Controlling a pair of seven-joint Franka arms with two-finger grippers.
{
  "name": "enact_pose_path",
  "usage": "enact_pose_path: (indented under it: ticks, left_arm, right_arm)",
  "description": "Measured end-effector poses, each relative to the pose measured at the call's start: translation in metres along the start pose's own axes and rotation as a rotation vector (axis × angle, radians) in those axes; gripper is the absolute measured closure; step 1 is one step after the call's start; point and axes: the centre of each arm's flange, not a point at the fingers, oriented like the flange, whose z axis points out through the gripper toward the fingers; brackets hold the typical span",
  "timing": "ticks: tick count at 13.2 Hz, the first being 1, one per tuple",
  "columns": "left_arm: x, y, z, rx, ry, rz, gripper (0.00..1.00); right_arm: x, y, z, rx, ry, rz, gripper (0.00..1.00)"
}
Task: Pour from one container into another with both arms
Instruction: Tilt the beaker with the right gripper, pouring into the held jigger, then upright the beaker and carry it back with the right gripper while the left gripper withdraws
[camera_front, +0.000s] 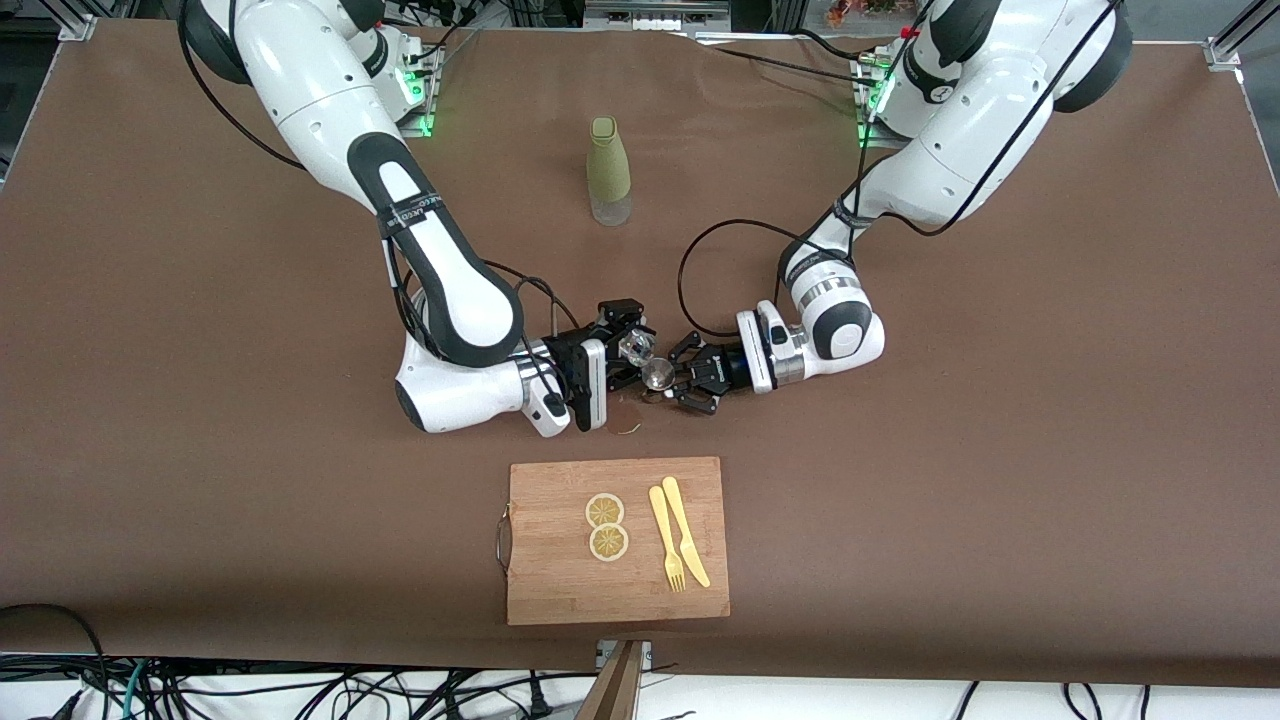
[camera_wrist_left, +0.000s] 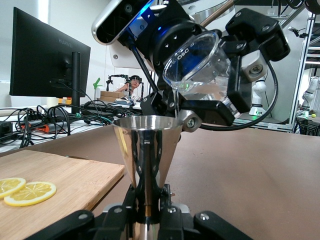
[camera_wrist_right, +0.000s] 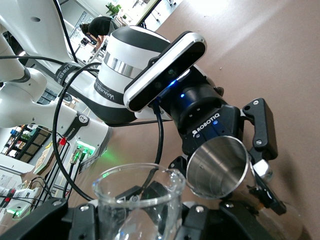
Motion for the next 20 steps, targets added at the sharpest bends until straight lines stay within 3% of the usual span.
enact_pose_path:
  ticks: [5, 10, 14, 20]
  left_arm:
    - [0.001, 0.001, 0.002, -0.002, 0.001, 0.001, 0.79]
    - [0.001, 0.001, 0.002, -0.002, 0.000, 0.002, 0.79]
    - [0.001, -0.001, 0.000, 0.002, 0.000, 0.003, 0.79]
    - [-0.002, -0.018, -0.027, -0.010, 0.005, 0.026, 0.79]
  right_arm:
    - [0.000, 0.004, -0.011, -0.009, 0.029, -0.020, 0.86]
    - [0.001, 0.005, -0.018, -0.009, 0.045, -0.238, 0.86]
    - [-0.008, 0.003, -0.032, 0.075, 0.050, -0.383, 0.86]
    - [-0.055, 0.020, -0.137, 0.187, 0.137, -0.569, 0.86]
